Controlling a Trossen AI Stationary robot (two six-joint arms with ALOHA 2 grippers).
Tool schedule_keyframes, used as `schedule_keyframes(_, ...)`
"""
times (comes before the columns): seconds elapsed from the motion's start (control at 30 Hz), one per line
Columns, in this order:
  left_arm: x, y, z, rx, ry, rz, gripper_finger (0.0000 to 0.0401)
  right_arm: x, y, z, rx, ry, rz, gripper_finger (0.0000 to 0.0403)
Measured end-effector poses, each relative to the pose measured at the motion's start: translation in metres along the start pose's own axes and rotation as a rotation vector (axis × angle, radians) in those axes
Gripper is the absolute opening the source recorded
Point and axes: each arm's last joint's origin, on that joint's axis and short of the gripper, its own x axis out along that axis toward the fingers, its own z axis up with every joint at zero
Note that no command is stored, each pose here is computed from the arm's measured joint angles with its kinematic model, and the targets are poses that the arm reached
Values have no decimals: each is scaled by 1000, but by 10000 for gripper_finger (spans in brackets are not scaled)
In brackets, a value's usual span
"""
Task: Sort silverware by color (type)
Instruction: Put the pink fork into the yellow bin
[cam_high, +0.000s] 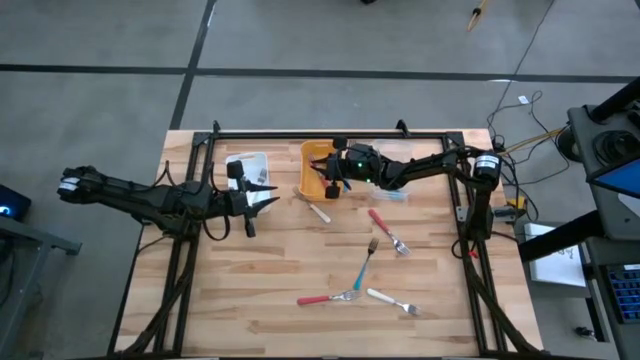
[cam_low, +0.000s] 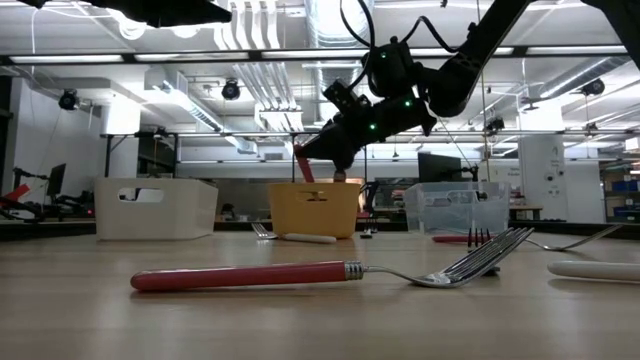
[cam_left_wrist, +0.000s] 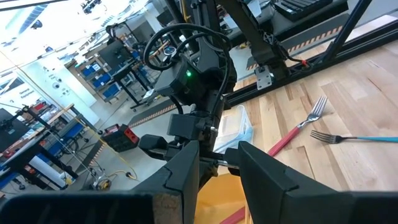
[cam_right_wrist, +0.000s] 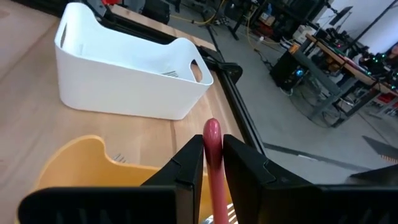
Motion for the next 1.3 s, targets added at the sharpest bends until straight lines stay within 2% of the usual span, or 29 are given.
schedule_keyframes(0.3, 0, 0, 0, 0, 0, 0, 93, 0, 3, 2, 28, -4, 6, 54)
schedule_keyframes(0.4, 0, 0, 0, 0, 0, 0, 93, 0, 2, 1, 65, 24, -50, 54)
schedule_keyframes(0.47, 0, 0, 0, 0, 0, 0, 93, 0, 0, -1, 63, 60, -107, 54)
schedule_keyframes(0.63, 0, 0, 0, 0, 0, 0, 93, 0, 1, -4, 6, 104, -101, 54)
schedule_keyframes(0.83, 0, 1, 2, -12, -16, 7, 93, -3, 2, -1, 188, 111, -107, 54)
schedule_keyframes(1.03, 0, 3, 6, -58, -58, 27, 93, -5, 16, 5, 95, 139, -41, 54)
schedule_keyframes(1.1, 0, 4, 7, -93, -67, 31, 93, -7, 14, 9, 85, 131, -53, 54)
schedule_keyframes(1.3, 1, 0, 2, -318, -18, 3, 93, -25, 10, 27, 148, 164, -27, 54)
